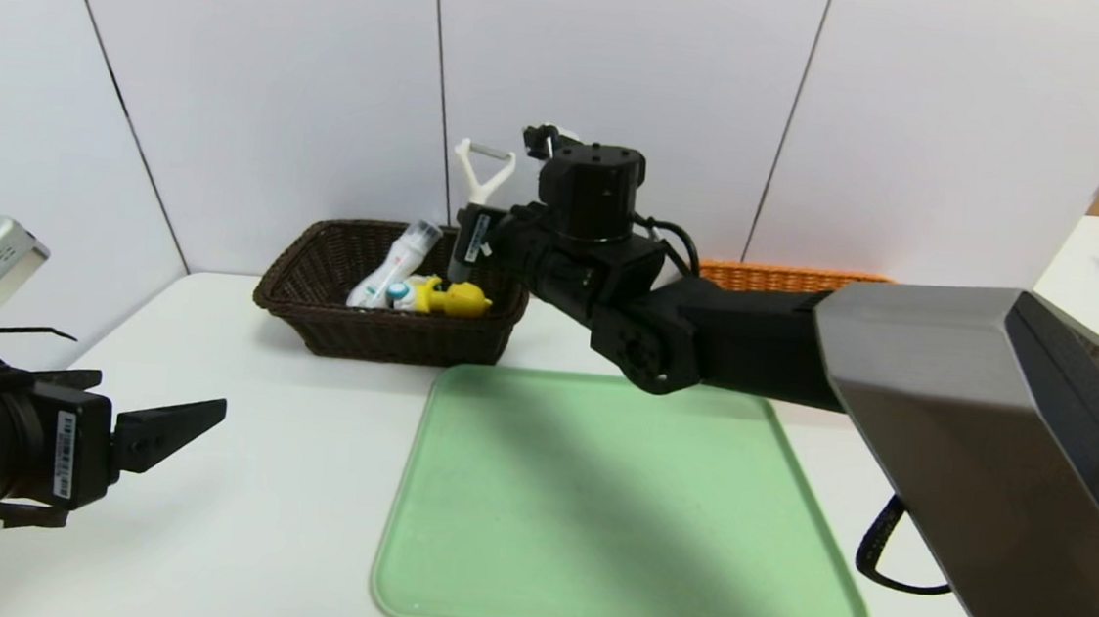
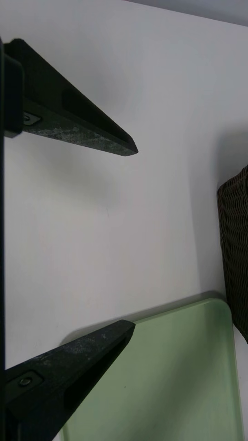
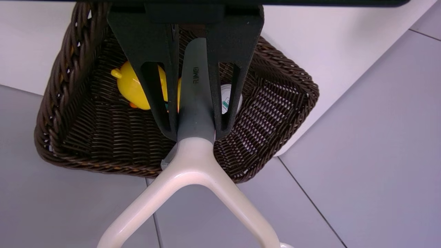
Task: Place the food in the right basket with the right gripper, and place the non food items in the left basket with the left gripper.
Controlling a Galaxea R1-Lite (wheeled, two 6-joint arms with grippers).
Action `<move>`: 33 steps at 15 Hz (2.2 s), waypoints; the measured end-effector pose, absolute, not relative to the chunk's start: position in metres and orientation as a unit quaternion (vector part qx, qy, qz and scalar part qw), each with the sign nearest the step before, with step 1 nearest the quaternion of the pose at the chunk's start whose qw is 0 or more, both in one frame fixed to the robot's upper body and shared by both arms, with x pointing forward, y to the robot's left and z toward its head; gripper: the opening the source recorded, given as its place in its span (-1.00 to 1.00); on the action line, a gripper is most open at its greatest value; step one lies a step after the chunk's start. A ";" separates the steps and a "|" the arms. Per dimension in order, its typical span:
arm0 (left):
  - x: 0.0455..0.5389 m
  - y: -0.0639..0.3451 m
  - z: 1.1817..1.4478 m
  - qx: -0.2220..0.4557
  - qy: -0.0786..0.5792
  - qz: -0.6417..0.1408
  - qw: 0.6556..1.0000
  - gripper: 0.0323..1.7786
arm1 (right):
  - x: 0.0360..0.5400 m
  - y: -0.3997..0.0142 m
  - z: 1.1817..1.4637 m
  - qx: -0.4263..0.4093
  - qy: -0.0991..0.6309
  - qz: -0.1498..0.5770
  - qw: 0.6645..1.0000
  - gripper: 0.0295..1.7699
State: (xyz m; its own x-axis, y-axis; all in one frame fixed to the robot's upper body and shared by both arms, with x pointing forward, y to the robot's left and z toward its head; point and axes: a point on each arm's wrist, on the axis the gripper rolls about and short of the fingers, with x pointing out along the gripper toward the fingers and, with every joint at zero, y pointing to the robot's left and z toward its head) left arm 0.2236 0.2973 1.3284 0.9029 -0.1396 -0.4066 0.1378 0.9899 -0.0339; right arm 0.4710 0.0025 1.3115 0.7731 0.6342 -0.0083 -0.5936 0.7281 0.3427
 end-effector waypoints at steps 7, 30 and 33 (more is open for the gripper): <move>0.224 0.297 1.326 -0.001 0.213 -0.071 0.975 0.90 | 0.489 0.005 1.275 0.142 0.078 0.323 0.933 -0.20; 0.184 0.317 1.387 0.061 0.121 -0.044 0.990 0.90 | 0.263 -0.281 1.449 -0.043 0.386 0.105 0.916 0.87; 0.171 0.329 1.395 0.058 0.094 0.016 0.994 0.90 | 0.225 -0.311 1.446 -0.016 0.342 0.053 0.938 0.89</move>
State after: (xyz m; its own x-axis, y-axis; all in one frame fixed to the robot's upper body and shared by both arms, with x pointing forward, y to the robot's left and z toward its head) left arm 0.1707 0.3292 1.3946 0.9819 0.0424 -0.1847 -0.0205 0.9927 0.1191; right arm 0.2248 -0.3109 1.4462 0.7604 0.0888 -0.6433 -0.1113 0.9938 0.0056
